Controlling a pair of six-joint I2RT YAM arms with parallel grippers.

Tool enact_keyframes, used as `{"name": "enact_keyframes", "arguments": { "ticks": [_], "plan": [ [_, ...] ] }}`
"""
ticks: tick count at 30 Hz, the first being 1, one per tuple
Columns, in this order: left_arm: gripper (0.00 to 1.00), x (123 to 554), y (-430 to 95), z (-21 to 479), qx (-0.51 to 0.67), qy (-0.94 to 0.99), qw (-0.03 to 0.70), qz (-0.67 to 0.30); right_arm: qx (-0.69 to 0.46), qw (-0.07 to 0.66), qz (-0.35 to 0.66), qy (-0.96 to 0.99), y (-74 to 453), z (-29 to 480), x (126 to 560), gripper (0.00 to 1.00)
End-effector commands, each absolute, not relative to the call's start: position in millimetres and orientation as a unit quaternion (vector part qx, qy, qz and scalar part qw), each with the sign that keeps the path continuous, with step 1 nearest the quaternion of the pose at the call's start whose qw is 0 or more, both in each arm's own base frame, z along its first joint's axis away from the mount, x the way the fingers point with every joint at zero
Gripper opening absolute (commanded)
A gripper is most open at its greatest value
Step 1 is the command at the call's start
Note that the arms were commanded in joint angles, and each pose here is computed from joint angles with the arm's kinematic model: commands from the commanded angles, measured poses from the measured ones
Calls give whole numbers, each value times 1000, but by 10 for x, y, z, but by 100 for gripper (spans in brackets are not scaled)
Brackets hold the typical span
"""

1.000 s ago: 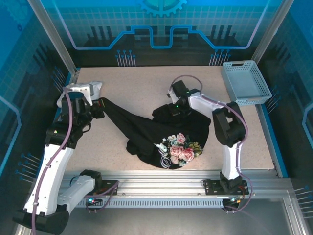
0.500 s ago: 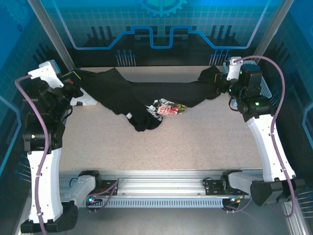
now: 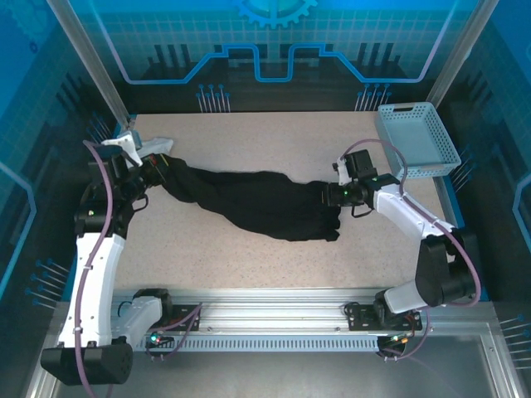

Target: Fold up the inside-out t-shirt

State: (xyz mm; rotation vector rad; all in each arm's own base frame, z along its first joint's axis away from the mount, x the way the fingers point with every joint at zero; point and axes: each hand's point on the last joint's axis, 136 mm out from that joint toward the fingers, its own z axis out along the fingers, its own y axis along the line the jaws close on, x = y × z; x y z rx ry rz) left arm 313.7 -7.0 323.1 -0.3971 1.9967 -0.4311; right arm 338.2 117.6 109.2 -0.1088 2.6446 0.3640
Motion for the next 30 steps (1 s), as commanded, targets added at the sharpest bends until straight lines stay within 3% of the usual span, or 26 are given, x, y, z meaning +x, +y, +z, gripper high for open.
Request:
{"name": "enact_keyframes", "arguments": {
  "ticks": [1,8,19,22,26,30],
  "plan": [
    [0,3119,-119,3340,-158,812,525,-203,-44,217,126,967,1212,1040,3292,43],
    [0,3148,-129,3267,-155,813,522,-205,-9,169,115,979,1007,684,3148,46],
    [0,3162,-139,3243,-153,814,520,-207,48,123,249,960,1069,385,3121,49],
    [0,3168,-133,3242,-153,814,521,-205,57,124,291,947,1124,379,3136,44],
    [0,3178,-137,3238,-153,815,520,-207,59,150,318,934,1129,511,3187,22],
    [0,3186,-138,3239,-152,815,520,-207,50,187,307,932,1066,722,3198,12]
  ]
}}
